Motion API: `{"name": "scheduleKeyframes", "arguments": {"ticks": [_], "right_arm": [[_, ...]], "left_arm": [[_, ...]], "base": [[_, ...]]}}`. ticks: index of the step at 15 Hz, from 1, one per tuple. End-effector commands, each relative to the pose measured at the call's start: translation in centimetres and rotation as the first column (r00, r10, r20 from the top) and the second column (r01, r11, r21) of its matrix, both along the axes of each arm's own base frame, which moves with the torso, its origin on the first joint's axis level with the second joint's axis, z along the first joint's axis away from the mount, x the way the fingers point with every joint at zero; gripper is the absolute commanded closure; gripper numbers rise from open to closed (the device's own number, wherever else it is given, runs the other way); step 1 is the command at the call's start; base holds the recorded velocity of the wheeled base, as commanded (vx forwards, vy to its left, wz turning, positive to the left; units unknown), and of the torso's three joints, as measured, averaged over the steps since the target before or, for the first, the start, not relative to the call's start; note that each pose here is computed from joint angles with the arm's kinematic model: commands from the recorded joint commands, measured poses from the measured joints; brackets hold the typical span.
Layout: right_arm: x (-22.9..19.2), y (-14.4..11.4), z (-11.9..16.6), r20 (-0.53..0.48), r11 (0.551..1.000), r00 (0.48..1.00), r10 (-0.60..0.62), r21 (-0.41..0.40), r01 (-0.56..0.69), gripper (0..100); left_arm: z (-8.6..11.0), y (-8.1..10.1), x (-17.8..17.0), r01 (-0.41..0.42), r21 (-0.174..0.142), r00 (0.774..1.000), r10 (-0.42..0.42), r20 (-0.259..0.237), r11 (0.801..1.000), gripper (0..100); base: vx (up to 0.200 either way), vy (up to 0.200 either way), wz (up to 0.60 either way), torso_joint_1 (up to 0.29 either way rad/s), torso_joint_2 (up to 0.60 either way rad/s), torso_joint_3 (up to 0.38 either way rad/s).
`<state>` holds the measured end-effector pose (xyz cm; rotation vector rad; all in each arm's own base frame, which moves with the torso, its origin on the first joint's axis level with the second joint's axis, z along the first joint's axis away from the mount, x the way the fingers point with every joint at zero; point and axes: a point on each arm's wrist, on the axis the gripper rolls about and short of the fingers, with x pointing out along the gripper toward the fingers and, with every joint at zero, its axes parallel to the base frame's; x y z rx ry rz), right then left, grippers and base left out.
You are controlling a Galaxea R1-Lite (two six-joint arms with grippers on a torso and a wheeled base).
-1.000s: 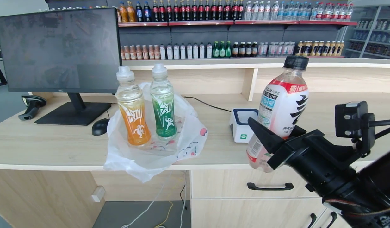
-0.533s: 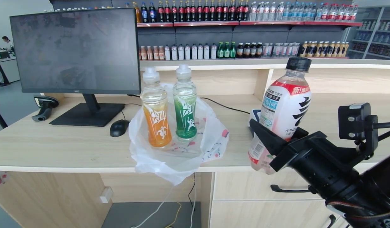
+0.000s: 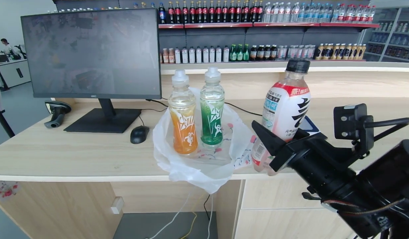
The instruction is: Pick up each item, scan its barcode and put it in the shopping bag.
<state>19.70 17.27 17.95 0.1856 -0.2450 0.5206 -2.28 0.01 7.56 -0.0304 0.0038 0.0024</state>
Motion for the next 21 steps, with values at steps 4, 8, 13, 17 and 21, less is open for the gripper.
{"name": "scheduleKeyframes", "arguments": {"ticks": [4,8,13,17,21], "right_arm": [[3.3,3.4,-2.5,-0.030,0.996,0.997,0.070,-0.056,-0.072,100],[4.4,4.2,-3.2,-0.024,0.992,0.995,0.094,-0.081,-0.096,100],[4.6,3.9,-2.6,-0.007,0.994,0.997,0.083,-0.065,-0.083,100],[2.4,1.9,-0.7,0.016,0.996,0.996,0.083,-0.033,-0.082,100],[1.1,0.7,0.2,0.034,0.996,0.996,0.083,-0.018,-0.082,100]], "left_arm": [[0.0,0.0,0.0,-0.001,0.000,1.000,0.001,-0.001,1.000,0],[0.0,0.0,0.0,-0.001,0.000,1.000,0.001,-0.001,1.000,0],[0.0,0.0,0.0,-0.001,0.000,1.000,0.001,-0.001,1.000,0],[0.0,0.0,0.0,-0.001,0.000,1.000,0.001,-0.001,1.000,0],[0.0,0.0,0.0,-0.001,0.000,1.000,0.001,-0.001,1.000,0]], "base": [[0.000,0.000,0.00,0.000,0.00,0.000],[0.000,0.000,0.00,0.000,0.00,0.000],[0.000,0.000,0.00,0.000,0.00,0.000],[0.000,0.000,0.00,0.000,0.00,0.000],[0.000,0.000,0.00,0.000,0.00,0.000]]}}
